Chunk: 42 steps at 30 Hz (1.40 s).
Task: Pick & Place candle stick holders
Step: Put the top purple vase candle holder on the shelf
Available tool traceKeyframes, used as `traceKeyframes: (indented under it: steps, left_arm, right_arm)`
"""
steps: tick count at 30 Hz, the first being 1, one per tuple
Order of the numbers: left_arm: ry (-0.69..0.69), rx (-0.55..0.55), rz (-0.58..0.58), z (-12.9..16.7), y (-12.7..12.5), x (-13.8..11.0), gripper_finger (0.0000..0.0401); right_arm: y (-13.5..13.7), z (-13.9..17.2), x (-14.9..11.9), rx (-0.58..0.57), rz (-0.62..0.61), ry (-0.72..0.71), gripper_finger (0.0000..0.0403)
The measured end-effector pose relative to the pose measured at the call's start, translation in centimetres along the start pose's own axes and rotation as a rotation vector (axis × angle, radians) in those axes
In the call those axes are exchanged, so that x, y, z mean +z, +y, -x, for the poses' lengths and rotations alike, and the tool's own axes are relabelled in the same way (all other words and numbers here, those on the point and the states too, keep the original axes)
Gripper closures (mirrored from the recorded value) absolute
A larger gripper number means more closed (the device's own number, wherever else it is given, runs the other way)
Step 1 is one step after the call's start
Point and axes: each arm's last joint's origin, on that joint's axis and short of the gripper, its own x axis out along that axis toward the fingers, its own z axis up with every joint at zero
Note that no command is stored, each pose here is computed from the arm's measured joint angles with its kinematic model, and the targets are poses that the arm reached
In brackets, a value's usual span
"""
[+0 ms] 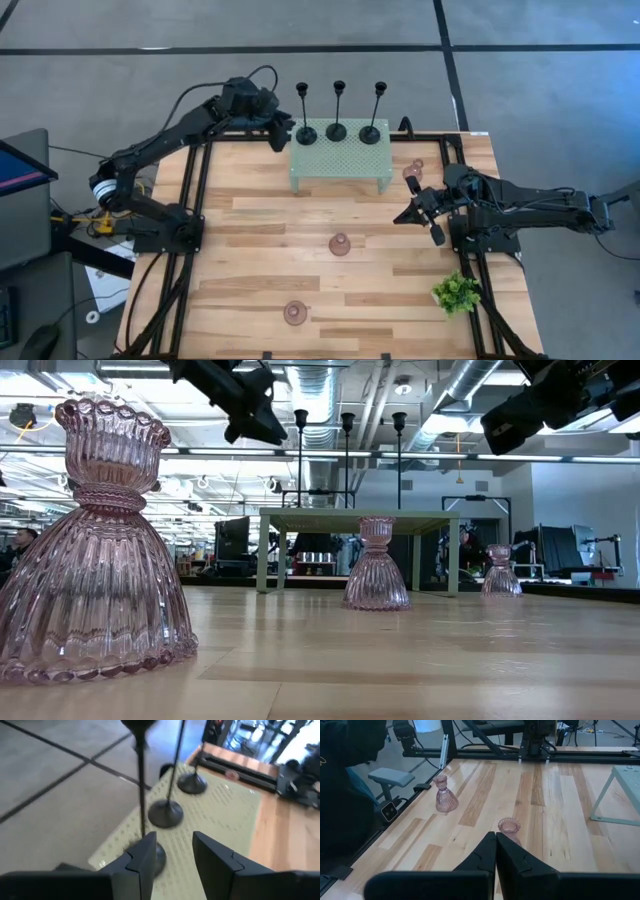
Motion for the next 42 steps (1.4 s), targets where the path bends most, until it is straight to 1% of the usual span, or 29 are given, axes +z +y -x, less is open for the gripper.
traceKeyframes:
  steps: [5,8,13,16,18,19,23,28,30,33,35,38,40,42]
  left_arm:
    - [0.048,-0.038,-0.002,1.3,-1.1,-0.3,0.0276]
    - [0.076,-0.074,-0.011,1.4,-2.1,-0.5,0.0289]
    - [0.102,-0.152,-0.046,1.4,-4.0,-0.7,0.0331]
    - [0.103,-0.211,-0.135,1.3,-5.5,-1.1,0.0367]
    - [0.122,-0.248,-0.18,1.2,-6.3,-1.8,0.039]
    - [0.13,-0.264,-0.191,1.2,-6.7,-2.3,0.0395]
    - [0.119,-0.303,-0.212,1.6,-7.7,-4.1,0.0395]
    - [0.006,-0.339,-0.233,2.5,-8.5,-6.7,0.0397]
    - [-0.053,-0.357,-0.259,3.1,-8.9,-7.7,0.0396]
    - [-0.101,-0.389,-0.291,3.9,-9.4,-9.7,0.0396]
    - [-0.135,-0.411,-0.298,4.4,-9.6,-10.7,0.0397]
    - [-0.165,-0.444,-0.306,4.9,-10.1,-12.3,0.0397]
    - [-0.183,-0.463,-0.31,5.1,-10.4,-13.1,0.0396]
    - [-0.186,-0.482,-0.315,5.3,-10.6,-13.6,0.0394]
  right_arm:
    - [0.0,0.0,0.0,0.0,-0.009,0.0,0.0403]
    - [0.0,0.0,0.0,0.0,-0.009,-0.002,0.0403]
    - [0.0,0.0,0.1,-0.001,-0.019,-0.008,0.0403]
    - [0.0,0.0,0.1,-0.001,-0.02,-0.008,0.0403]
    - [0.0,0.0,0.1,-0.001,-0.021,-0.008,0.0403]
    - [0.0,0.0,0.1,-0.001,-0.021,-0.008,0.0403]
    - [0.0,0.0,0.1,-0.001,-0.021,-0.008,0.0403]
    - [0.0,0.0,0.1,-0.001,-0.021,-0.007,0.0403]
    - [0.0,0.0,0.1,-0.001,-0.021,-0.007,0.0403]
    - [0.0,0.0,0.1,-0.006,-0.021,-0.007,0.0403]
    - [-0.1,0.0,0.1,-0.039,-0.037,-0.004,0.0403]
    - [-0.4,0.0,0.0,-0.132,-0.094,0.0,0.0403]
    - [-0.6,0.1,0.0,-0.197,-0.134,0.001,0.0403]
    - [-0.7,0.1,0.0,-0.238,-0.169,-0.003,0.0403]
